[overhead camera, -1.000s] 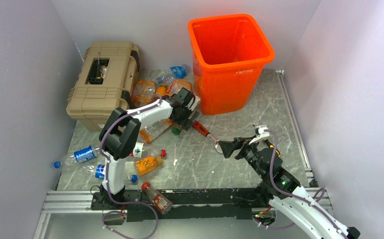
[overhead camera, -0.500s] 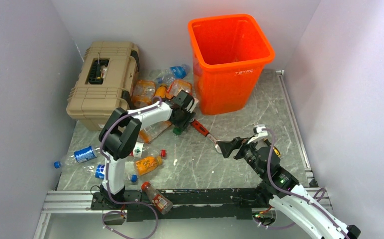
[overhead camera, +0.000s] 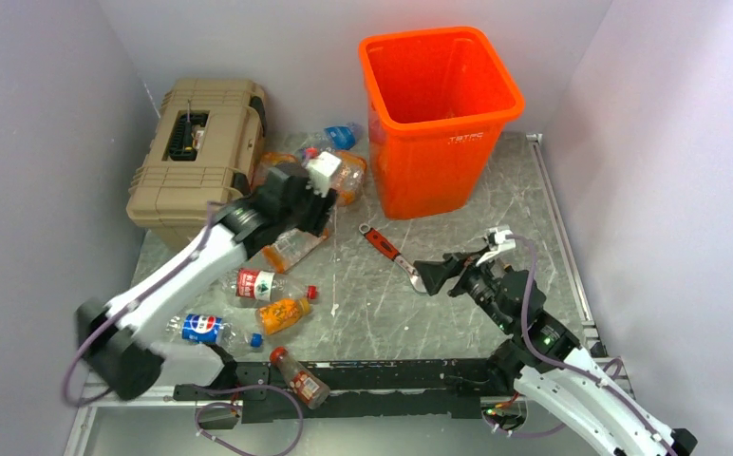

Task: Put the plastic bottles in the bin
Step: Pick up the plastic bottle at the center of the board, then place the plastic bottle in the trash bin.

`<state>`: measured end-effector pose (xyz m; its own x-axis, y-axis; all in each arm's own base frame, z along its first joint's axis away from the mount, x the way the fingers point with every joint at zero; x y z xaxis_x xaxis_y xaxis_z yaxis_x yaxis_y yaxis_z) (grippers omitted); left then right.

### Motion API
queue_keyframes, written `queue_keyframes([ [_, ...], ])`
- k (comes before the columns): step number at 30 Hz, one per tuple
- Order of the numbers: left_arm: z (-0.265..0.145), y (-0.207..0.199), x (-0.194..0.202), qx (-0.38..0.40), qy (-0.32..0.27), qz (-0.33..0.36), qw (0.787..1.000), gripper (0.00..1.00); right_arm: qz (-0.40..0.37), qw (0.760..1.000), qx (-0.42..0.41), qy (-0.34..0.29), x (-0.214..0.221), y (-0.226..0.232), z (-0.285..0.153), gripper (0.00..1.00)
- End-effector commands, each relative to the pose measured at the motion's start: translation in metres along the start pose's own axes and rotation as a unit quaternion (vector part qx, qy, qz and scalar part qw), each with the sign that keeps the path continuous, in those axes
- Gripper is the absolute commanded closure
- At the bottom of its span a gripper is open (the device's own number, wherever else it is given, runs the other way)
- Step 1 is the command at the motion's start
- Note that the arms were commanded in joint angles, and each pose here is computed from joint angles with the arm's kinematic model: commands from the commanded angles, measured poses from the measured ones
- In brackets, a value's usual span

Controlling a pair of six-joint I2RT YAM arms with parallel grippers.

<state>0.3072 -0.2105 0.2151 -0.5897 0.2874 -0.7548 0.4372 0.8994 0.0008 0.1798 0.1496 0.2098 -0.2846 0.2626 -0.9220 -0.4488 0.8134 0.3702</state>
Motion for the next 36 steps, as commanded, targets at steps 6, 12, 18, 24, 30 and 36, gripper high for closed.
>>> queue_keyframes([
  [6,-0.147,-0.049,-0.032,0.246,-0.327,0.062,0.91,0.69,0.009,0.973,-0.224,-0.06,-0.082,0.099,0.001,0.02],
  [12,-0.174,-0.075,-0.013,0.35,-0.371,0.063,0.858,0.72,0.031,0.935,-0.341,-0.091,-0.123,0.151,0.001,0.02],
  [18,-0.18,-0.085,-0.002,0.391,-0.362,0.069,0.844,0.73,-0.014,0.917,-0.384,-0.106,-0.147,0.199,0.009,0.01],
  [24,-0.187,-0.087,0.0,0.404,-0.371,0.067,0.834,0.74,-0.037,0.923,-0.37,-0.101,-0.143,0.221,0.029,0.01],
  [30,-0.185,-0.091,0.002,0.416,-0.361,0.072,0.832,0.74,-0.036,0.929,-0.351,-0.111,-0.147,0.226,0.044,0.03],
  [36,-0.182,-0.095,0.004,0.428,-0.35,0.074,0.83,0.75,-0.04,0.931,-0.348,-0.106,-0.15,0.234,0.057,0.05],
])
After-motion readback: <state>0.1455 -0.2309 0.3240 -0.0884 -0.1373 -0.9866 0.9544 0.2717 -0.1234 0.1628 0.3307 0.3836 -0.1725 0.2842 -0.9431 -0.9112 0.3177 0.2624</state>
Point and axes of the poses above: each gripper's point midway between its finger pads, its own z axis out along the fingers, its own y axis along the line the jaws close on, x = y × z, the point moved 2 cm from there along -z, back along the fingers, and after that the axes turned 7 degrees about -z, right-handed, at the moved point
